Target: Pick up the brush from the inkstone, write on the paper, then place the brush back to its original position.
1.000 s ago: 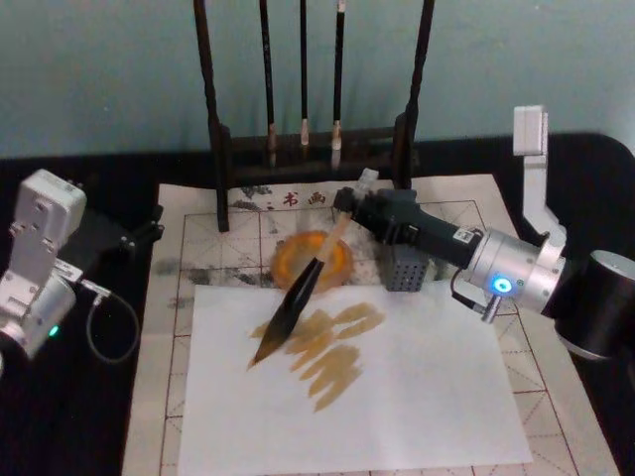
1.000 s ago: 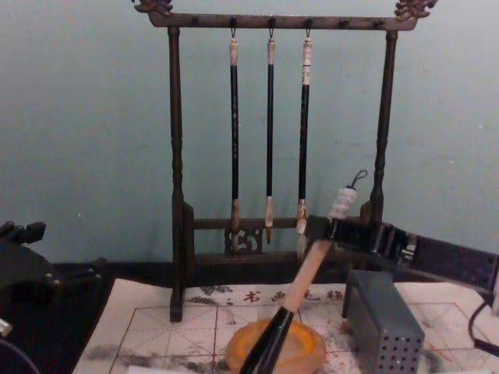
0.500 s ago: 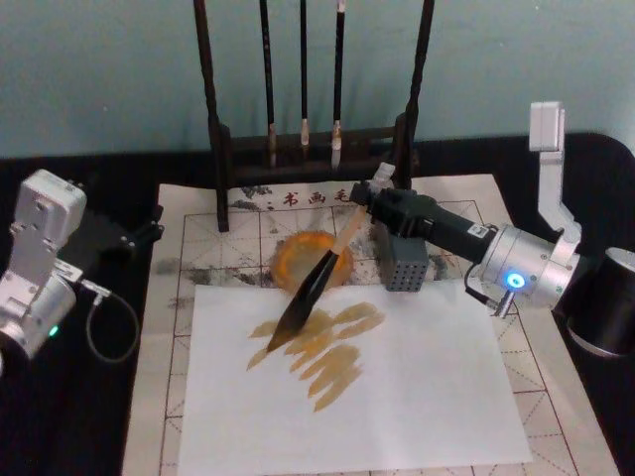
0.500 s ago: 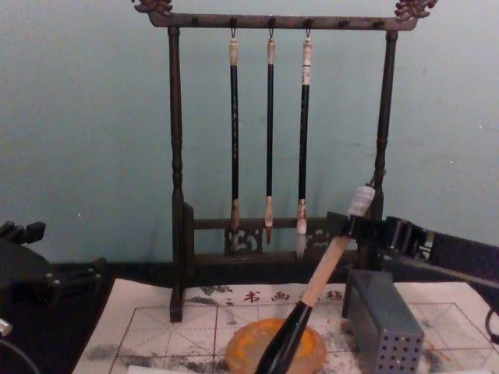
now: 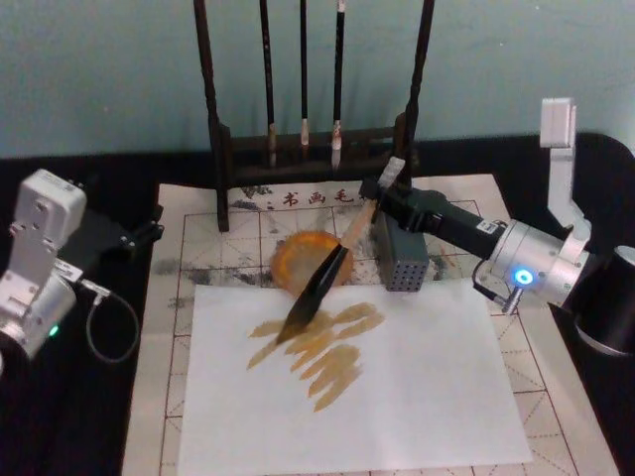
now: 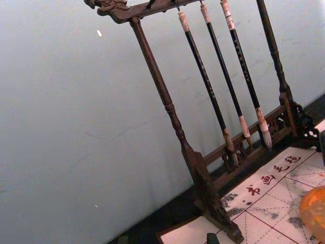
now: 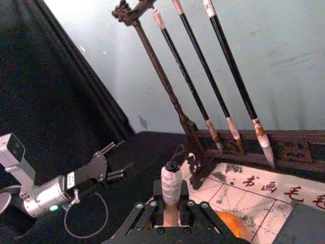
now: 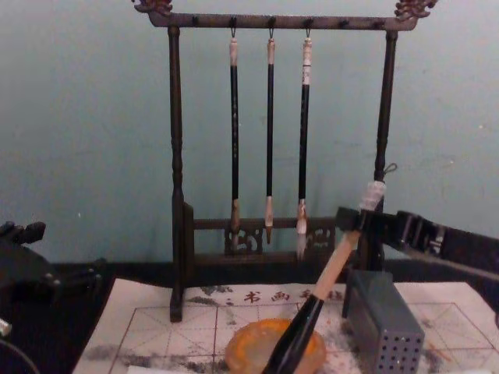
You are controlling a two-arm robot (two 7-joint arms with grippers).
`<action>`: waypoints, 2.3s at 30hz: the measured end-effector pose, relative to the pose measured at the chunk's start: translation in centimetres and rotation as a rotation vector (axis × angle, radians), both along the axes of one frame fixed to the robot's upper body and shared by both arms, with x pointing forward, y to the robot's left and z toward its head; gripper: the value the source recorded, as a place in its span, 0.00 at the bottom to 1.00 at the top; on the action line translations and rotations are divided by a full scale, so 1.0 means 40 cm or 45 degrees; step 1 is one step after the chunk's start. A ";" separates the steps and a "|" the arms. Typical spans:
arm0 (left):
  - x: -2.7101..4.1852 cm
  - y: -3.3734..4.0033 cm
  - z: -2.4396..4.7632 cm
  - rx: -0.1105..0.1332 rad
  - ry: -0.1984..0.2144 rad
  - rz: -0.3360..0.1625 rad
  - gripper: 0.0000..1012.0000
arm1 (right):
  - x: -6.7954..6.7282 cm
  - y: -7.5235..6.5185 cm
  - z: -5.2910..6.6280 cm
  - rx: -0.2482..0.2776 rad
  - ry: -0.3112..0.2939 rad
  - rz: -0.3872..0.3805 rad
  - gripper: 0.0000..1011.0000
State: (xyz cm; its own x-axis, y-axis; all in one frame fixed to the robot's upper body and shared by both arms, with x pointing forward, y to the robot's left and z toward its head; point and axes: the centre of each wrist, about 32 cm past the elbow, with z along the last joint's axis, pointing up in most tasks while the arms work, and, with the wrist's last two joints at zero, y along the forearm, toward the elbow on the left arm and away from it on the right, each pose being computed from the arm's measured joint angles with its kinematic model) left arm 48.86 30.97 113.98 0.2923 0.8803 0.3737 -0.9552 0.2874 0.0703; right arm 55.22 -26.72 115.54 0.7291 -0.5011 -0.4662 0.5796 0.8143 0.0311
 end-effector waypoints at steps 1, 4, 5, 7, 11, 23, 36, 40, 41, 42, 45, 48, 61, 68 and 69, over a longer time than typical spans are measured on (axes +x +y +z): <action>0.000 0.000 0.000 0.000 0.000 0.000 0.99 | -0.001 -0.001 0.000 0.004 0.000 -0.002 0.18; 0.000 0.000 0.000 0.000 0.000 0.000 0.99 | -0.002 -0.003 0.003 0.027 0.000 -0.007 0.18; 0.000 0.000 0.000 0.000 0.000 0.000 0.99 | -0.003 -0.003 0.003 0.038 0.000 -0.010 0.18; 0.000 0.000 0.000 0.000 0.000 0.000 0.99 | -0.004 -0.003 0.004 0.051 0.001 -0.016 0.18; 0.000 0.000 0.000 0.000 0.000 0.000 0.99 | -0.005 -0.003 0.003 0.076 0.004 -0.034 0.18; 0.000 0.000 0.000 0.000 0.000 0.000 0.99 | -0.007 0.003 0.001 0.099 0.014 -0.053 0.18; 0.000 0.000 0.000 0.000 0.000 0.000 0.99 | -0.016 0.017 -0.018 0.201 0.052 -0.201 0.18; 0.000 0.000 0.000 0.000 0.000 0.000 0.99 | -0.013 0.023 -0.026 0.198 0.051 -0.268 0.18; 0.000 0.000 0.000 0.000 0.000 0.000 0.99 | -0.013 0.024 -0.028 0.197 0.052 -0.278 0.18; 0.000 0.000 0.000 0.000 0.000 0.000 0.99 | -0.013 0.025 -0.029 0.195 0.053 -0.287 0.18; 0.000 0.000 0.000 0.000 0.000 0.000 0.99 | -0.011 0.029 -0.035 0.188 0.054 -0.316 0.18; 0.000 0.000 0.000 0.000 0.000 0.000 0.99 | -0.009 0.034 -0.041 0.187 0.056 -0.343 0.18; 0.000 0.000 0.000 0.000 0.000 0.000 0.99 | -0.007 0.043 -0.057 0.226 0.072 -0.426 0.18; 0.000 0.000 0.000 0.000 0.000 0.000 0.99 | -0.006 0.045 -0.061 0.236 0.080 -0.450 0.18; 0.000 0.000 0.000 0.000 0.000 0.000 0.99 | -0.006 0.045 -0.061 0.237 0.082 -0.453 0.18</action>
